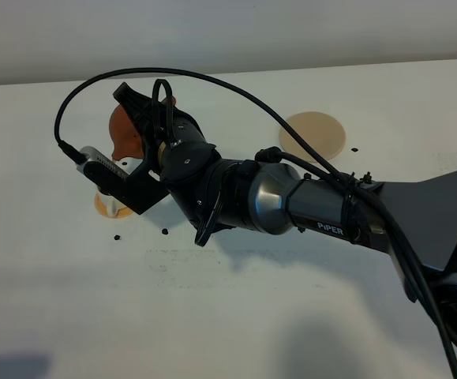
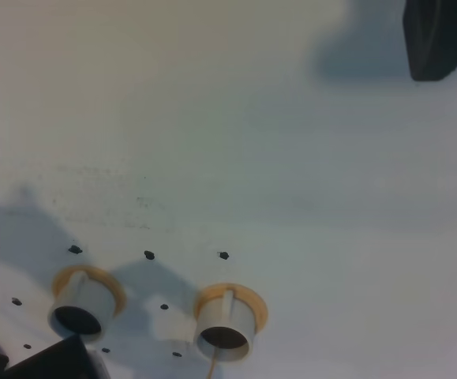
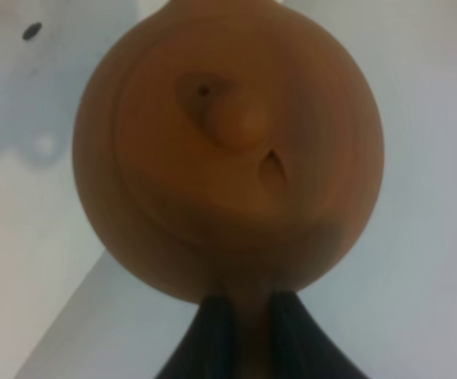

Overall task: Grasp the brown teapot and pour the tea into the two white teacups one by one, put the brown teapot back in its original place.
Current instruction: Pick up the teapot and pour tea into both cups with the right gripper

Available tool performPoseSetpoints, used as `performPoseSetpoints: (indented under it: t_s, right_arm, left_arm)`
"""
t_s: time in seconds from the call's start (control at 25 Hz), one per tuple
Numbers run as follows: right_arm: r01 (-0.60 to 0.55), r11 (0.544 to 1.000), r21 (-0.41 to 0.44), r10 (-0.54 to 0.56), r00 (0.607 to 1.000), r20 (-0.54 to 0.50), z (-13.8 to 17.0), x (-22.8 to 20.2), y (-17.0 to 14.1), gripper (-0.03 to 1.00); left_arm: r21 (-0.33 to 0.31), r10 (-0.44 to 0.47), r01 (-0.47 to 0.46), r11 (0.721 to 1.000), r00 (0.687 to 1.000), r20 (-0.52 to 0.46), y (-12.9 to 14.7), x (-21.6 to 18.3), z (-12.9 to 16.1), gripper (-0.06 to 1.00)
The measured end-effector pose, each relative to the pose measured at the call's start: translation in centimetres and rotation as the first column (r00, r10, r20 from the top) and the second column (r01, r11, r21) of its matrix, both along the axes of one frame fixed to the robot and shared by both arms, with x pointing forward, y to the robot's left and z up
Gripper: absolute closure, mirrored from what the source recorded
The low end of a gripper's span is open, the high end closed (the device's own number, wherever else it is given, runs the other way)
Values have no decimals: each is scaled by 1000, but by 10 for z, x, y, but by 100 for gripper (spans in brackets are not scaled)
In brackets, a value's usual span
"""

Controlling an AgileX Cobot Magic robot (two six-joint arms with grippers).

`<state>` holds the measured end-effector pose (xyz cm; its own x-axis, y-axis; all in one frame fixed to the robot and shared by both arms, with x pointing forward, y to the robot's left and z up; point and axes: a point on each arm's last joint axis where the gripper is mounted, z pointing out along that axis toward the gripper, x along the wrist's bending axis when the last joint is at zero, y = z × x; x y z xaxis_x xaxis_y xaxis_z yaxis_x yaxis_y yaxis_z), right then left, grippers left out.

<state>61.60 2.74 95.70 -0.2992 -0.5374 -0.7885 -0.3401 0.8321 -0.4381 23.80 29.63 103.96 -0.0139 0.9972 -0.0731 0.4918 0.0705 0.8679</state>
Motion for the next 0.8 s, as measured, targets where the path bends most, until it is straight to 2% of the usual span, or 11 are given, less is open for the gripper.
performPoseSetpoints:
  t_s: [0.8]
  right_arm:
    - [1,1000,-23,0,1000,23,1,-4,3,87]
  left_arm:
    - [1,0,0,1000,1000,0,0,0,0,62]
